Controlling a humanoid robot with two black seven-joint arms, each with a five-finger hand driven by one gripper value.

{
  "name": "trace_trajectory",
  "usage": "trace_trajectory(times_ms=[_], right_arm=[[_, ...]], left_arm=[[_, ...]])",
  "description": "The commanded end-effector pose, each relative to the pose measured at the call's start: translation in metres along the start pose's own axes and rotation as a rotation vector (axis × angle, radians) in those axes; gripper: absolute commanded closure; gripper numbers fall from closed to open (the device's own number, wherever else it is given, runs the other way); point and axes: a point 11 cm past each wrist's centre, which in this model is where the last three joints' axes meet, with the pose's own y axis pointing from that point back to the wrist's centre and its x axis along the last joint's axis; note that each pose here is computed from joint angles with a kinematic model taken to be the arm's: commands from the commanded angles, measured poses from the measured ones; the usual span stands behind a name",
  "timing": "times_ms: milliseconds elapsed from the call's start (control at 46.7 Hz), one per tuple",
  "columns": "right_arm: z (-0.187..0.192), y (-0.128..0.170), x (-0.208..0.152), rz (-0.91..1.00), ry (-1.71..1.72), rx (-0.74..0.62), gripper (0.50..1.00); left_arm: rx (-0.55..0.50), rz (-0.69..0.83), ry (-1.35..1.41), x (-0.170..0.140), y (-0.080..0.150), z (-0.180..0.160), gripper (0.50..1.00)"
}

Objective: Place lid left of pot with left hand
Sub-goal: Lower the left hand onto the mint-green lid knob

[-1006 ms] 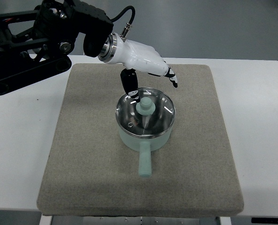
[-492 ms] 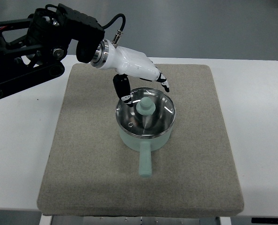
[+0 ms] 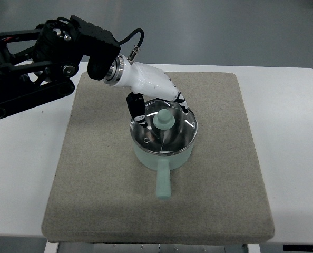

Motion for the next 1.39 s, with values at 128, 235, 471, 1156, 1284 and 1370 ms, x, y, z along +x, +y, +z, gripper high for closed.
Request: trace_trajectory(times_ms=[128,235,471,1156,1284,1370], right_arm=[[0.0000,0.0000,0.0000,0.000,0.000,0.000,0.577],[0.0000,0.0000,0.0000,0.000,0.000,0.000,0.579],[0.0000,0.0000,0.0000,0.000,0.000,0.000,0.576],[0.0000,0.0000,0.0000,0.000,0.000,0.000,0.579],[0.0000,0.0000,0.0000,0.000,0.000,0.000,0.579],[0.0000,0.0000,0.0000,0.000,0.000,0.000,0.579]], left_arm=[[0.013,-0.001,-0.017,0.0003,0.0001,-0.0016,0.634],[0.015,-0.002,-0.019,0.0003,0.0001,-0.0018,0.677],[0.015,-0.002,-0.020,0.0004,-0.0003,-0.0019,0.679],[0.021,-0.008,-0.032,-0.0022,-0.0026,-0.0019,0.754],[0.020,-0.007,-0.032,-0.0020,-0.0030,-0.0014,0.754],[0.017,-0.008,-0.032,-0.0023,-0.0040,-0.0003,0.754]])
